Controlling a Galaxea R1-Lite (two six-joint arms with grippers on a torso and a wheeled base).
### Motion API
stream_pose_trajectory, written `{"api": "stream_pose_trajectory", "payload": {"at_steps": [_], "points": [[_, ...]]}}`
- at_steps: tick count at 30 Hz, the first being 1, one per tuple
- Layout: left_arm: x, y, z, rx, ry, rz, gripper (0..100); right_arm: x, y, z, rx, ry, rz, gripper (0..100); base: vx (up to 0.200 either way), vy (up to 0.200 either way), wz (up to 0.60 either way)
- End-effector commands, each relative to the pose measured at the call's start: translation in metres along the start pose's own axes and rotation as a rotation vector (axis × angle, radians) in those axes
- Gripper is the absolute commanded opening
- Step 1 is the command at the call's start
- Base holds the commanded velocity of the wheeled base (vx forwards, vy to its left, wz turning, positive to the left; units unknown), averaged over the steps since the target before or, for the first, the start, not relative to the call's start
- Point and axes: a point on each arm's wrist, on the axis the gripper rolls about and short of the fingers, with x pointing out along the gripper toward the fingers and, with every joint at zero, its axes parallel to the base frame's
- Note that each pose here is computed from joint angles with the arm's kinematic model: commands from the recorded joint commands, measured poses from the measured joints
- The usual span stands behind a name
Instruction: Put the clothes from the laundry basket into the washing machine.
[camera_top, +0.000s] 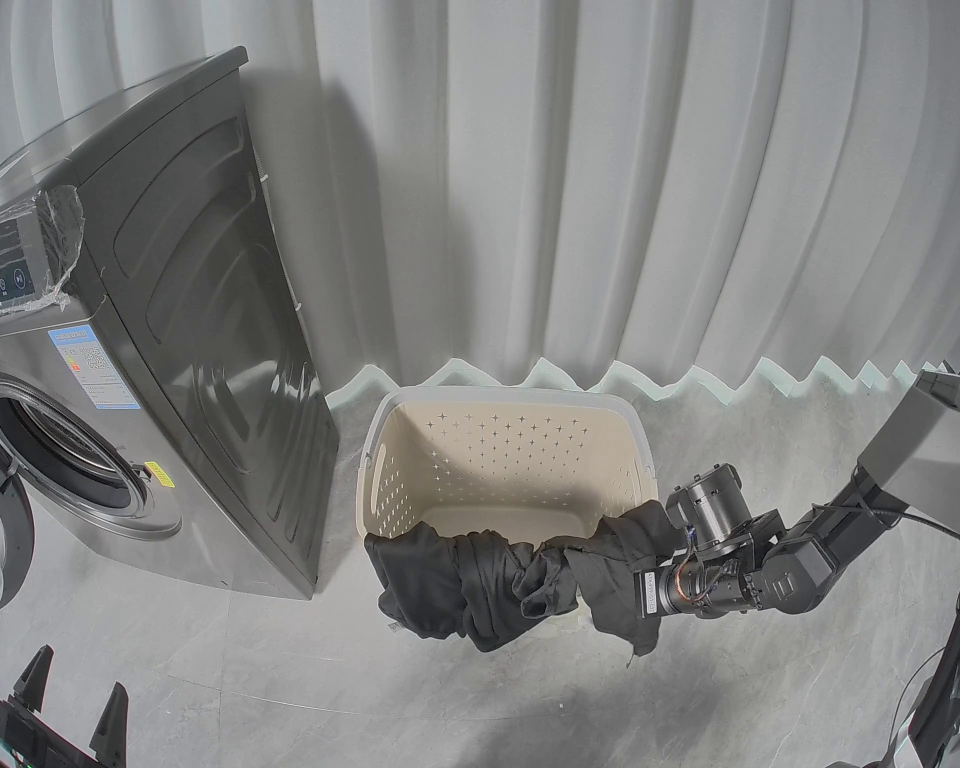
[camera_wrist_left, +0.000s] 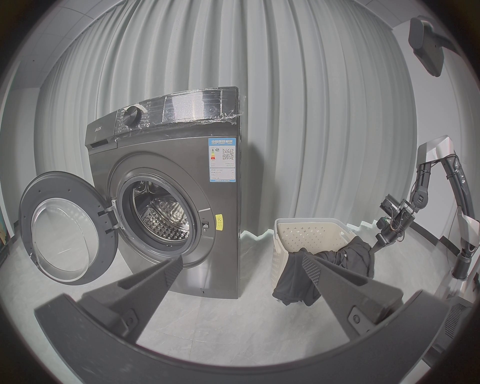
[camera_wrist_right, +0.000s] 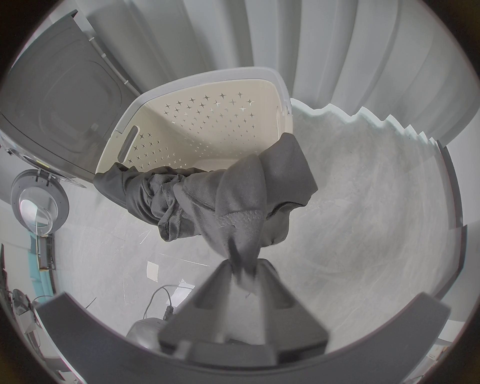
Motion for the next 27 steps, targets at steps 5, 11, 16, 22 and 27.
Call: {"api": "stream_pose_trajectory", "payload": {"at_steps": [5,11,16,22,27], "points": [[0.000,0.000,-0.005,0.000,0.002,0.001,100,0.009,0.001,0.003,-0.002,-0.037,0.008,100,0.000,0.000,0.00],[0.000,0.000,-0.005,0.000,0.000,0.001,100,0.032,-0.002,0.006,0.013,-0.025,-0.011,100,0.000,0.000,0.00],[0.000,0.000,-0.005,-0.002,0.002,0.001,100,0.047,-0.002,0.004,0.017,-0.006,-0.020,100,0.000,0.000,0.00],[0.000,0.000,-0.005,-0.002,0.002,0.001,100,0.048,0.000,0.012,0.021,-0.061,-0.002,0,0.000,0.000,0.00],[0.000,0.000,-0.005,-0.002,0.002,0.001,100,0.047,0.001,0.012,0.021,-0.078,0.005,0,0.000,0.000,0.00]]}}
